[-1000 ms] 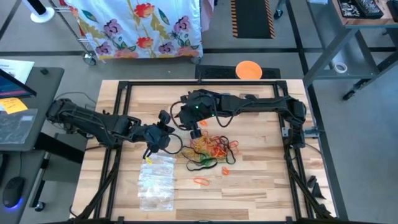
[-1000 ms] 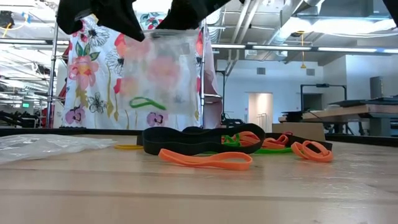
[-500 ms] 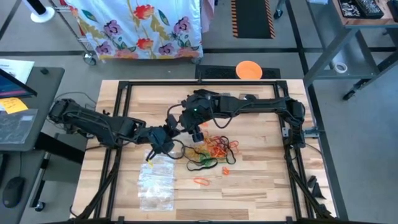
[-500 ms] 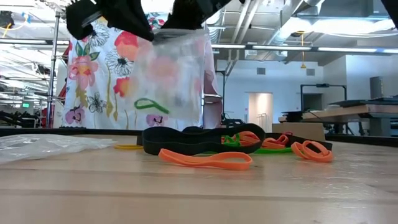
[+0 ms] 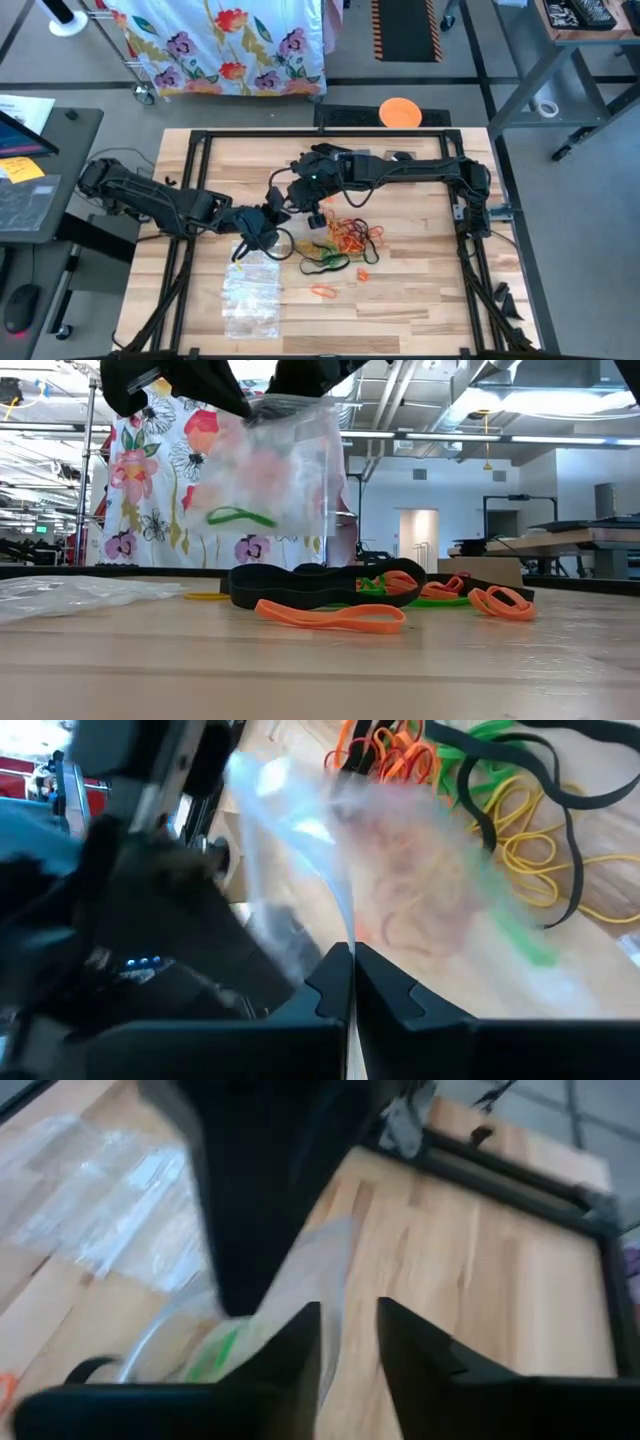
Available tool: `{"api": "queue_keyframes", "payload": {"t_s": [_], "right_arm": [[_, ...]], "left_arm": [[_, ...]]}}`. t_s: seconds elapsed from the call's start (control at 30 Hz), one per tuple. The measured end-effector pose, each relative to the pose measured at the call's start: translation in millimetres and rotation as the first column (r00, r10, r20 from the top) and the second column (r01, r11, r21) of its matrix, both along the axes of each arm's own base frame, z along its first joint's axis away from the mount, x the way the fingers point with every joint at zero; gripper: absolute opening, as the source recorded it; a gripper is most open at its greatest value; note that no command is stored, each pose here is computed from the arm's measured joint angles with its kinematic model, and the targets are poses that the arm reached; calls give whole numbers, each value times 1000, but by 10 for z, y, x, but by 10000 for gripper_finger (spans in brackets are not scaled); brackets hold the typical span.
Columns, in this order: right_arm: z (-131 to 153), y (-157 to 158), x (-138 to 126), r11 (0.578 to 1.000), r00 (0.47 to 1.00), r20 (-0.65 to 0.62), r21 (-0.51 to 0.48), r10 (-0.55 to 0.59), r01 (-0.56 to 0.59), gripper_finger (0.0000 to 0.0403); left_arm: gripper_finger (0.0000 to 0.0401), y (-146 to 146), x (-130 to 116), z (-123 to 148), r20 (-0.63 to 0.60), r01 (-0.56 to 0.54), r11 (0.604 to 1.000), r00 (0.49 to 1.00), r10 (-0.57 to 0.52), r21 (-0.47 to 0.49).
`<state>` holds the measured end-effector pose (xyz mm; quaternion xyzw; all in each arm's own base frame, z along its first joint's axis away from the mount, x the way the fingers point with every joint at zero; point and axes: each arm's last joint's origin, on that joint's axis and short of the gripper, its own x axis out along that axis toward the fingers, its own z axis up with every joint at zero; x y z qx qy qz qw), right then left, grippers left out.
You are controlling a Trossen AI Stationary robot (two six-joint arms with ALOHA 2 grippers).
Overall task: Sort rubber bands
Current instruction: Adjust the transparent zip bag
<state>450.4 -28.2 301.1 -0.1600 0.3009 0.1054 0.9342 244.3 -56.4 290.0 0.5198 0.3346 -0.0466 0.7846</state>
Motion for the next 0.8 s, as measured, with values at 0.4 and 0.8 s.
{"api": "queue_keyframes", "payload": {"t_s": [0.4,0.8], "right_arm": [[-55,15,-62,996,994,-91,-74,-61,55,2],[-49,178,-71,985,979,-108,-24,-171,170,0]], "left_arm": [[0,-59,-108,-75,-55,-114,993,992,112,-31],[0,-39,-197,-141,-112,-241,965,967,230,-103]]}}
